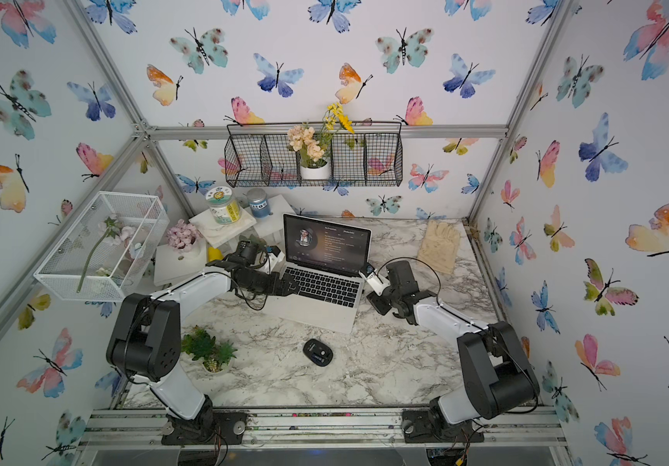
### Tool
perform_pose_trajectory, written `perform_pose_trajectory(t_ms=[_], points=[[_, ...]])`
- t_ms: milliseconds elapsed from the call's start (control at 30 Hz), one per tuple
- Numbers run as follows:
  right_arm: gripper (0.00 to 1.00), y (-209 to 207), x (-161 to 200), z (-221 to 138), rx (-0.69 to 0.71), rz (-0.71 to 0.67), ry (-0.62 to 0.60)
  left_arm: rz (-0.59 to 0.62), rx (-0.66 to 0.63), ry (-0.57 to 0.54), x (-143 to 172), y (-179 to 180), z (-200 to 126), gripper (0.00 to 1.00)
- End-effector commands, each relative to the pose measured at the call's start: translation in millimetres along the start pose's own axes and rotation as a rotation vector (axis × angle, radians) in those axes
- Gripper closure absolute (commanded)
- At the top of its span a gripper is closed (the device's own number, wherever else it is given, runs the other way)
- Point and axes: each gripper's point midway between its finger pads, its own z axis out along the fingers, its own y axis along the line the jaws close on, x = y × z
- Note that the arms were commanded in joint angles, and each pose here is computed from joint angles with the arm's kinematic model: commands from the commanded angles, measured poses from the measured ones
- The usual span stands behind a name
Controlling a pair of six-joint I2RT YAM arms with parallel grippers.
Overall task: Remove the wireless mouse receiver from the laptop
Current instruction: Take out the USB plug from the USB port.
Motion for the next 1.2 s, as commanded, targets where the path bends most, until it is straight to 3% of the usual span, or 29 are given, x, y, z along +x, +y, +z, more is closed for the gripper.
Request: perform_pose_trajectory(t_ms=[0,100,333,567,933,1167], points=[[0.46,2.3,-11.5,-2.1,-0.062,-0.046,-0.049,0.14,-0.157,0.081,8.2,28.8,-8.8,0.0],[0.46,8.2,-9.3,-0.8,-0.09,-0.041,-0.054,0.095,-0.185,0.073,7.3,48.7,-5.4,0.04],[0.47,17.1,1.0,4.8,-0.128,-0.054,-0.044,0.096,-0.295,0.079,0.8,82.5,15.8,0.24],[0.49,17.1,5.1,11.3,-0.144,-0.089,-0.018,0.099,-0.32,0.031,-13.7,94.3,28.5,0.29],[0.51,11.0,18.8,19.4,-0.179,-0.152,0.039,0.086,-0.329,0.095,-8.8,110.1,50.4,0.55],[0.52,8.0,25.8,36.6,-0.272,-0.267,0.102,0.082,-0.336,0.137,4.0,116.7,58.5,0.57]])
